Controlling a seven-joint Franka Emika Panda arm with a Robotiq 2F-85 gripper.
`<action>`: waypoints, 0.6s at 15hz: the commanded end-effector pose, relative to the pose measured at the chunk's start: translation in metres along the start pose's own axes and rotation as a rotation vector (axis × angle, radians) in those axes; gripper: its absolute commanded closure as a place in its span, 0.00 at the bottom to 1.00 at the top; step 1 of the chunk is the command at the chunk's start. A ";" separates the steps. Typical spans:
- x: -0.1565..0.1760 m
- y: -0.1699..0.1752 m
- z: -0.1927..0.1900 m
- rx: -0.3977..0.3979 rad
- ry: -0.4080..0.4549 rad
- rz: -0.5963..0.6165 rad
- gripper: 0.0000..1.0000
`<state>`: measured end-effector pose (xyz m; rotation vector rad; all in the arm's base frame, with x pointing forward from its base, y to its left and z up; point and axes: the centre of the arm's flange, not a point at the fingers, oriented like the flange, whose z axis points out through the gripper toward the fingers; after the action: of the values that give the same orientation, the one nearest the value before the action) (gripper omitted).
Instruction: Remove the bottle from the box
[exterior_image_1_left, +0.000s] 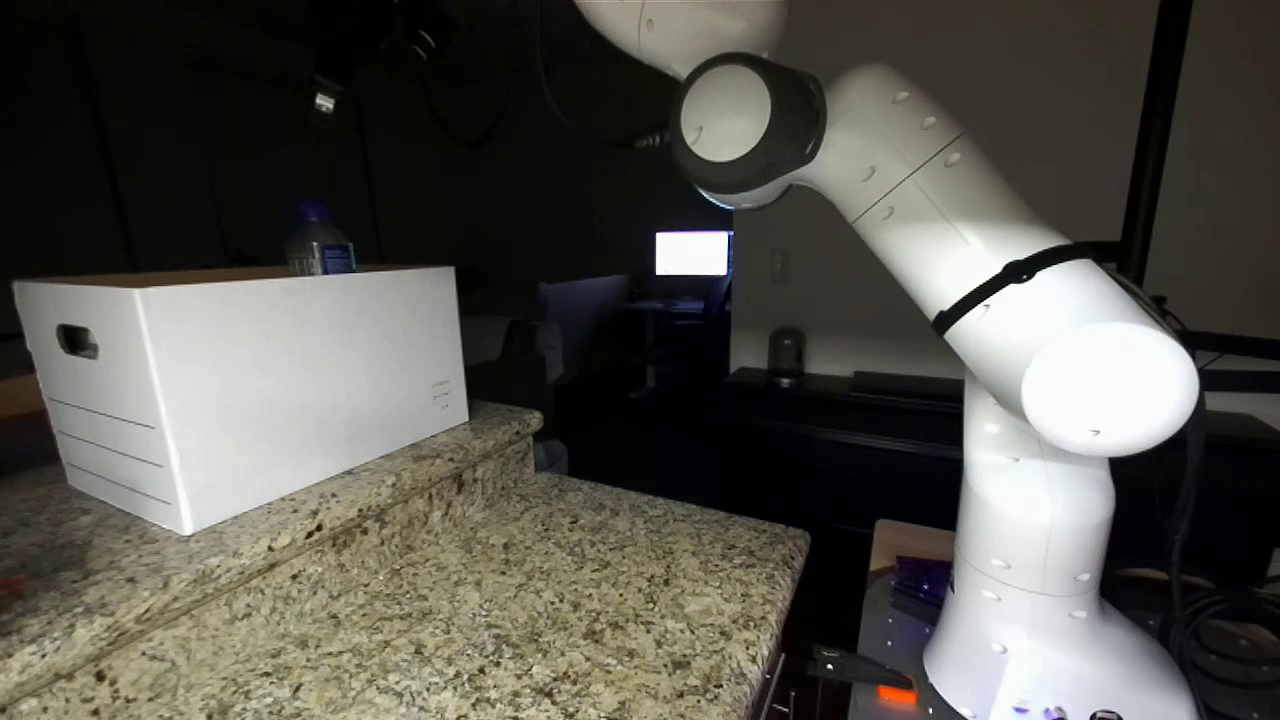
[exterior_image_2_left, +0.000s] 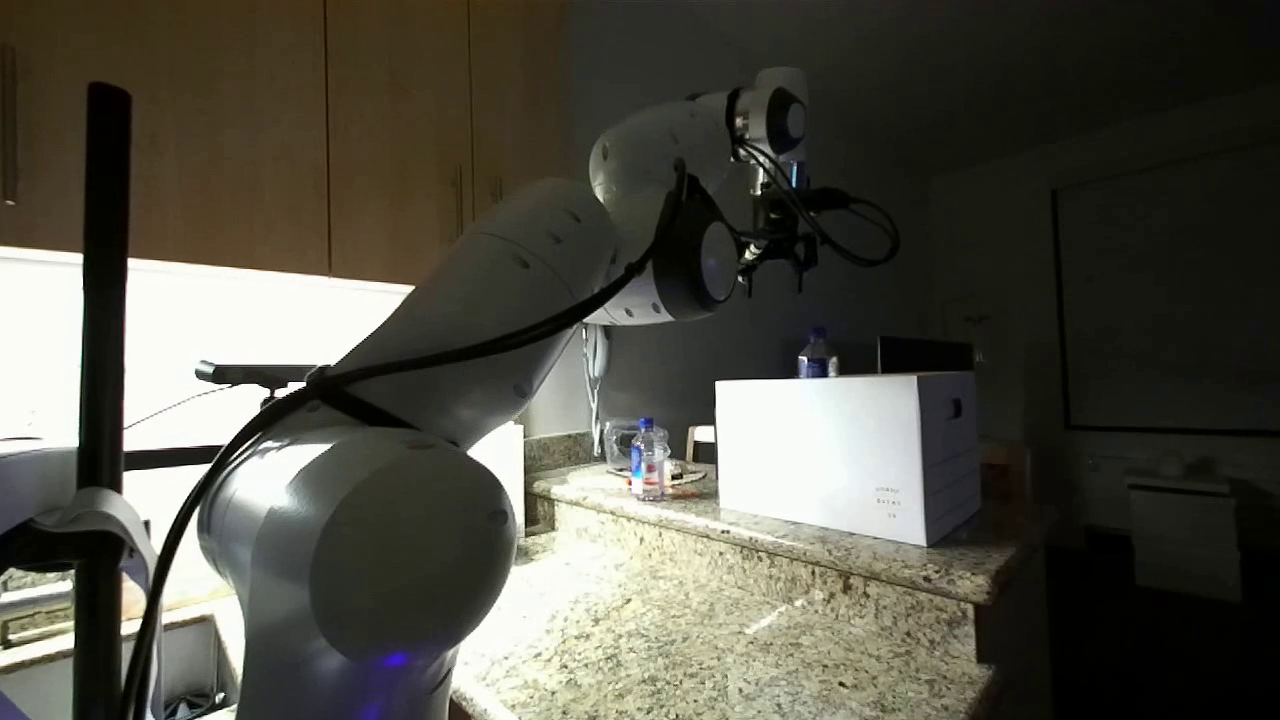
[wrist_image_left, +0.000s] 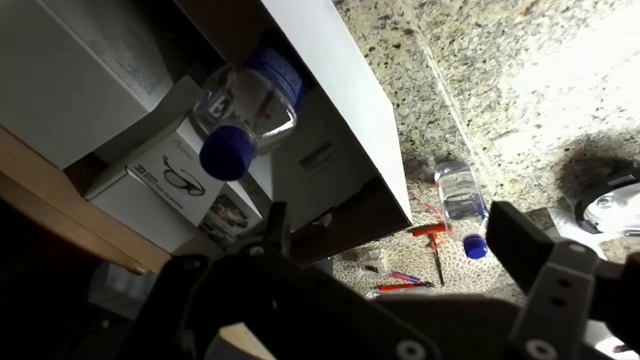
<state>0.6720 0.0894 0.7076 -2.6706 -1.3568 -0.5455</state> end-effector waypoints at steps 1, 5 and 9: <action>-0.016 -0.008 0.040 0.053 -0.032 0.090 0.00; -0.006 0.000 0.085 0.036 -0.098 0.104 0.00; 0.001 0.002 0.097 -0.024 -0.159 0.099 0.00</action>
<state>0.7121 0.1088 0.6186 -2.7610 -1.2757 -0.3363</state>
